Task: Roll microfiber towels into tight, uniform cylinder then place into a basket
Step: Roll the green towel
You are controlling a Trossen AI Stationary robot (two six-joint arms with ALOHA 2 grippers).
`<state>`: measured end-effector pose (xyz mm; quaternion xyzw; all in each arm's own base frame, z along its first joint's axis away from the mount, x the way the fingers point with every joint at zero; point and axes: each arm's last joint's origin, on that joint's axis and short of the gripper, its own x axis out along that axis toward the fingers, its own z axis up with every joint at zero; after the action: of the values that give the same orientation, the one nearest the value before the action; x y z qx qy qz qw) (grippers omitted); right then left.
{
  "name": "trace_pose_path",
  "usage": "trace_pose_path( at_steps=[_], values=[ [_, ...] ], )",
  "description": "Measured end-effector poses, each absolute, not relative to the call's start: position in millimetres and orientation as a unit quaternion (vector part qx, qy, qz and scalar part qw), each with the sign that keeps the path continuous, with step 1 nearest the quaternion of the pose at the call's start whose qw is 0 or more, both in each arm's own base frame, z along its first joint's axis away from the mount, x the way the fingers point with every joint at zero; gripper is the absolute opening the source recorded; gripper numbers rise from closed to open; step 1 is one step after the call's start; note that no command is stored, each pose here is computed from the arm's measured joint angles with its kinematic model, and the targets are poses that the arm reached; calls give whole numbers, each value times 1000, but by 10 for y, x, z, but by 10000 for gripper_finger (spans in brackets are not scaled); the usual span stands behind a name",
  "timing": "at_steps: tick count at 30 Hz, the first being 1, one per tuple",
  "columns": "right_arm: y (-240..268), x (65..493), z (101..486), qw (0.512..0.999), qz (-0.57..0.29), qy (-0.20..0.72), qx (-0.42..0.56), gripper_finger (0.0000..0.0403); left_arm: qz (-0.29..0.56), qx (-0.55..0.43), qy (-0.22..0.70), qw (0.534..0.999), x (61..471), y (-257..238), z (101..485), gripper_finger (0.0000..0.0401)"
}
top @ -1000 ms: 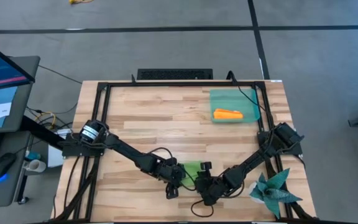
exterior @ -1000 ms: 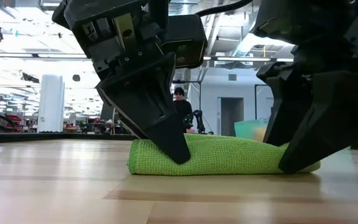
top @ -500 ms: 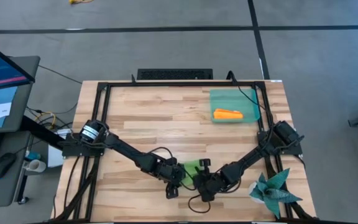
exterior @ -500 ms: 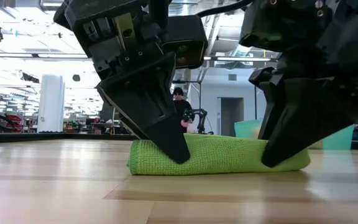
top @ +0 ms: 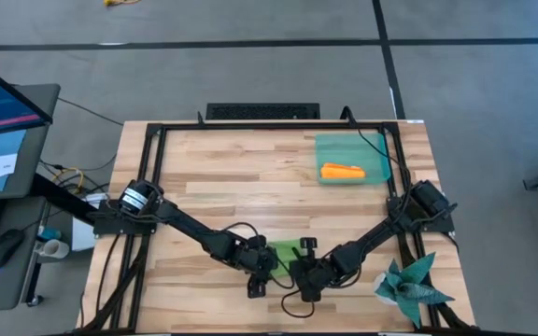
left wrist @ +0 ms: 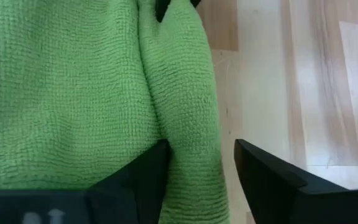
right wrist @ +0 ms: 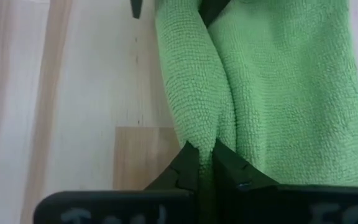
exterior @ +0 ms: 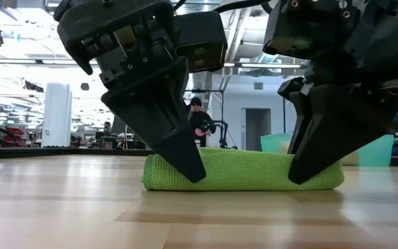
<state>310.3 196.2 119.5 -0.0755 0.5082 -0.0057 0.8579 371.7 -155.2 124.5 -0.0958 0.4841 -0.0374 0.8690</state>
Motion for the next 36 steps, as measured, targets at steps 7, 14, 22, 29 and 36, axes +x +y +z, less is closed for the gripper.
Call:
trace_pose_path(
  at_steps=[7, 14, 22, 29, 36],
  values=[
    [1917, 3128, 1201, 854, -11, 519, -34, 37, -56, -66, 478, 874, 3720, -1560, 1255, 198],
    [1849, 3145, 1318, 851, 10, 526, 10, 36, -49, -1, 450, 892, 3642, -1650, 1413, 194],
    [1673, 3234, 1408, 829, 27, 547, 112, 36, 15, 111, 410, 905, 3514, -1799, 1533, 194],
    [1486, 3331, 1411, 807, 25, 561, 181, 36, -14, 149, 391, 908, 3464, -1951, 1558, 193],
    [1365, 3382, 1416, 787, 36, 574, 223, 36, -17, 158, 383, 910, 3464, -1949, 1549, 193]
  ],
)
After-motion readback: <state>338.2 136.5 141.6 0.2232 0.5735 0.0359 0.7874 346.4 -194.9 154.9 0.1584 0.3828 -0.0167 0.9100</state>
